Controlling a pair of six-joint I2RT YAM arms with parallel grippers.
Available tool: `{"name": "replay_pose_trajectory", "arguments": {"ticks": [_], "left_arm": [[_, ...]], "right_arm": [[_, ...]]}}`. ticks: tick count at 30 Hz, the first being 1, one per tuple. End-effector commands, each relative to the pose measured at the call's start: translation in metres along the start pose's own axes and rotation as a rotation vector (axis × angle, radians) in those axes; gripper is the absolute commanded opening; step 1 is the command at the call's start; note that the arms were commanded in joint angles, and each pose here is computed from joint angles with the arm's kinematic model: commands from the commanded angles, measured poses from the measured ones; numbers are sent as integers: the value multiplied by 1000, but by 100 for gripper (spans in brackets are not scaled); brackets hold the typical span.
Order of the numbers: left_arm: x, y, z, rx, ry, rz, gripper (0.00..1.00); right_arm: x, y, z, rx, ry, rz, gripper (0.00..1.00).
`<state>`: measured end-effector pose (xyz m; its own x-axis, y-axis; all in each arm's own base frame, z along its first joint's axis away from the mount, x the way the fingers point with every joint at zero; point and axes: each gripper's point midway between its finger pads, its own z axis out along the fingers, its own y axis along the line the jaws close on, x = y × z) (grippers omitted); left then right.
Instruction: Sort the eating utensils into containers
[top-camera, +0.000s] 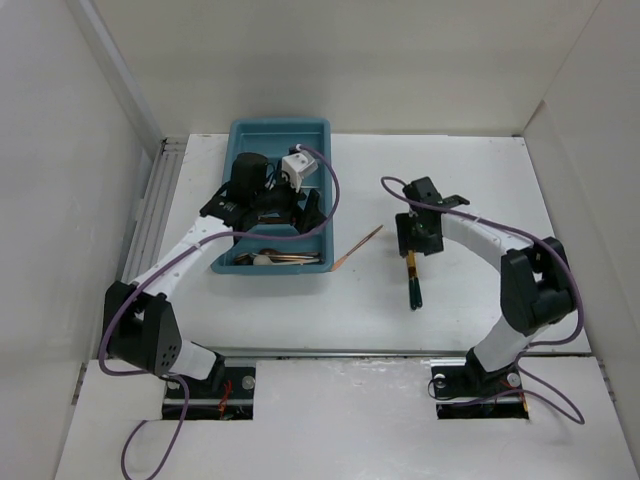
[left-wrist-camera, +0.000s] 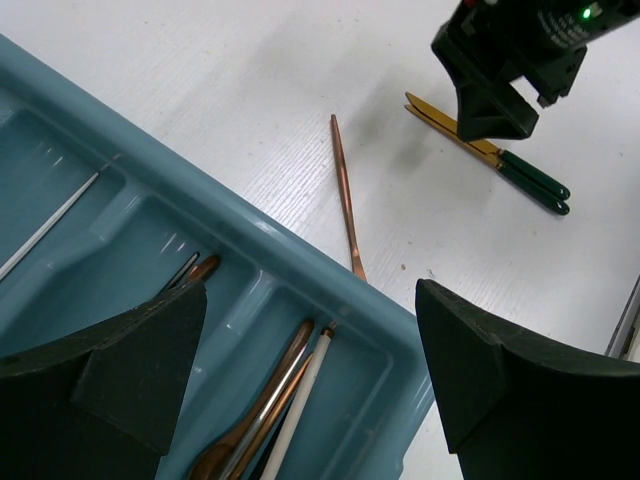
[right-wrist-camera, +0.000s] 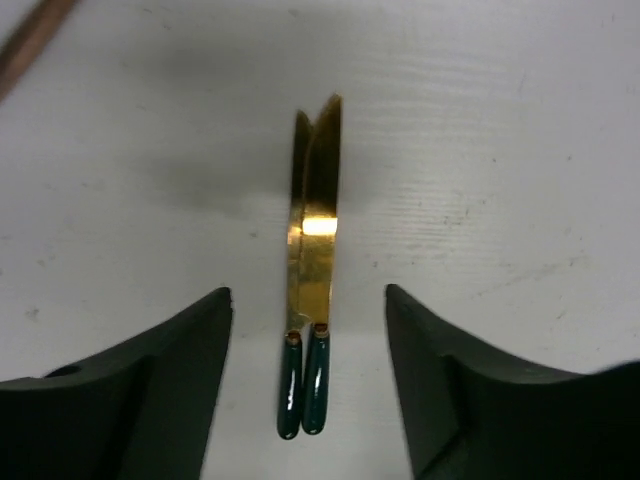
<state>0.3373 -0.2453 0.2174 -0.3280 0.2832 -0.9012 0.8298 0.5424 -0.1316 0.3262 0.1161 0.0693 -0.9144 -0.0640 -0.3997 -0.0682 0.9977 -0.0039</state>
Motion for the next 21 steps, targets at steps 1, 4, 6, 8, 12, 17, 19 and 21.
{"name": "replay_pose_trajectory", "arguments": {"ticks": [1, 4, 6, 8, 12, 17, 19, 21], "left_arm": [[-22, -4, -13, -13, -71, 36, 83], [-17, -3, -12, -21, -62, 31, 83], [-13, -3, -12, -19, -55, 26, 83], [-13, -3, -12, -19, -55, 26, 83], [-9, -3, -11, -18, -47, 21, 83], [-9, -2, -11, -27, -46, 21, 83], [-12, -3, -13, -29, -53, 26, 83], [-12, -3, -13, -29, -53, 26, 83]], "right_arm": [[30, -16, 3, 37, 62, 54, 63], [53, -17, 0, 19, 81, 83, 38], [59, -17, -8, 6, 67, 110, 31], [70, -18, -7, -2, 78, 109, 28], [74, -16, -5, -14, 76, 120, 26], [77, -3, -4, -46, 82, 88, 27], [74, 2, -5, -52, 79, 75, 29], [76, 0, -1, -38, 89, 73, 29]]}}
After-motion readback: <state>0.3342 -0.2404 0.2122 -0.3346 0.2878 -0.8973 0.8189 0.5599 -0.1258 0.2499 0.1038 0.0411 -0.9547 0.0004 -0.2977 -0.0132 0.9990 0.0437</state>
